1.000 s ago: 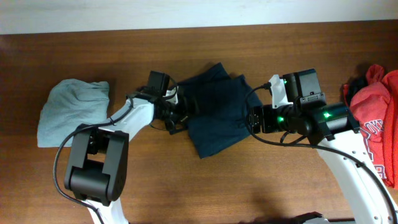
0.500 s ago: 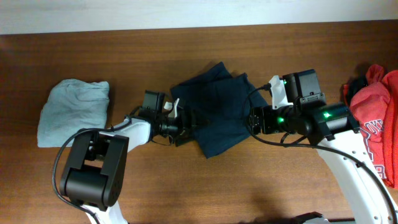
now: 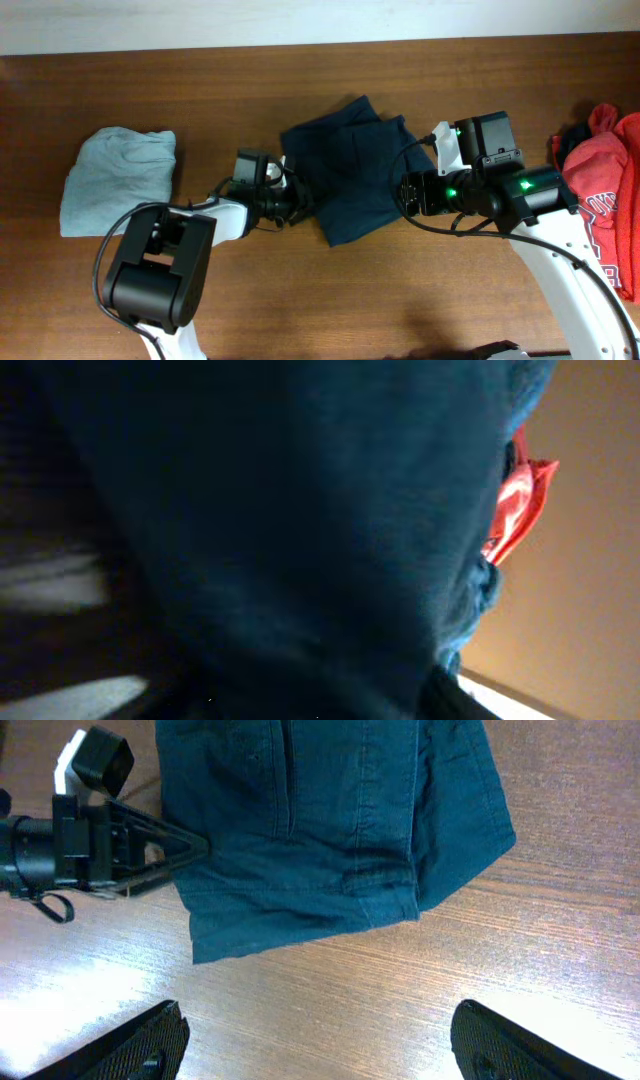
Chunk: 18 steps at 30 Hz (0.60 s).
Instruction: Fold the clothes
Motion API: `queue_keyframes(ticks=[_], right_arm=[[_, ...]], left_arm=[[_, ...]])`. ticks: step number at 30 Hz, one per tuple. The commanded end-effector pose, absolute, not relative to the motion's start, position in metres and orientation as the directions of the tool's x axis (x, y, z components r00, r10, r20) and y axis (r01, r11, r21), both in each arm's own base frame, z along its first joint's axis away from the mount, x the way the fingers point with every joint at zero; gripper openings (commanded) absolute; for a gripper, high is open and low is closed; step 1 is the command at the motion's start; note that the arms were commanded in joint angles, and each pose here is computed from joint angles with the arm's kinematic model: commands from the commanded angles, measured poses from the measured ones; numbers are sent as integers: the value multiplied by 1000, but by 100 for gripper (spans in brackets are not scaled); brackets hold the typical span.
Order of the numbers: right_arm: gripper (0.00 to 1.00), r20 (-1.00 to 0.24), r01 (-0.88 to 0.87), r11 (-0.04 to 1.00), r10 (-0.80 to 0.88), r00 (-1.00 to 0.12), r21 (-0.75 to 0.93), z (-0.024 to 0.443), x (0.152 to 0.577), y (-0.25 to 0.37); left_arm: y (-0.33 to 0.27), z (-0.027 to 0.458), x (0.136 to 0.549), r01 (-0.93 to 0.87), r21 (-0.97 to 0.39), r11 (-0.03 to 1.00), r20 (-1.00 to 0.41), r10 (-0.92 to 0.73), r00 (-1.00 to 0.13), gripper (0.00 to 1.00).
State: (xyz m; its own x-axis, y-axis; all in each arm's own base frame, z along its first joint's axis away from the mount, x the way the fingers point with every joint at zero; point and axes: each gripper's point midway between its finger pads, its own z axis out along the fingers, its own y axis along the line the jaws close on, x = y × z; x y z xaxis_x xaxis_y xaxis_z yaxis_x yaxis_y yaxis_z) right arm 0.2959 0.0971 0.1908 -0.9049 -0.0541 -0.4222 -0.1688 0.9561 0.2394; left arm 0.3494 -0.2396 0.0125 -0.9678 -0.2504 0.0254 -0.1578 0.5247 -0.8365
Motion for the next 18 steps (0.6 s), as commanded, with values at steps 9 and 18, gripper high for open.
queue_keyframes(ticks=[9, 18], right_arm=[[89, -422, -196, 938, -60, -905, 287, 194, 296, 108], [34, -275, -122, 923, -19, -961, 365, 143, 318, 125]], left_arm=[[-241, 15, 329, 1, -870, 493, -50, -86, -995, 1], [-244, 21, 311, 18, -862, 507, -36, -26, -999, 1]])
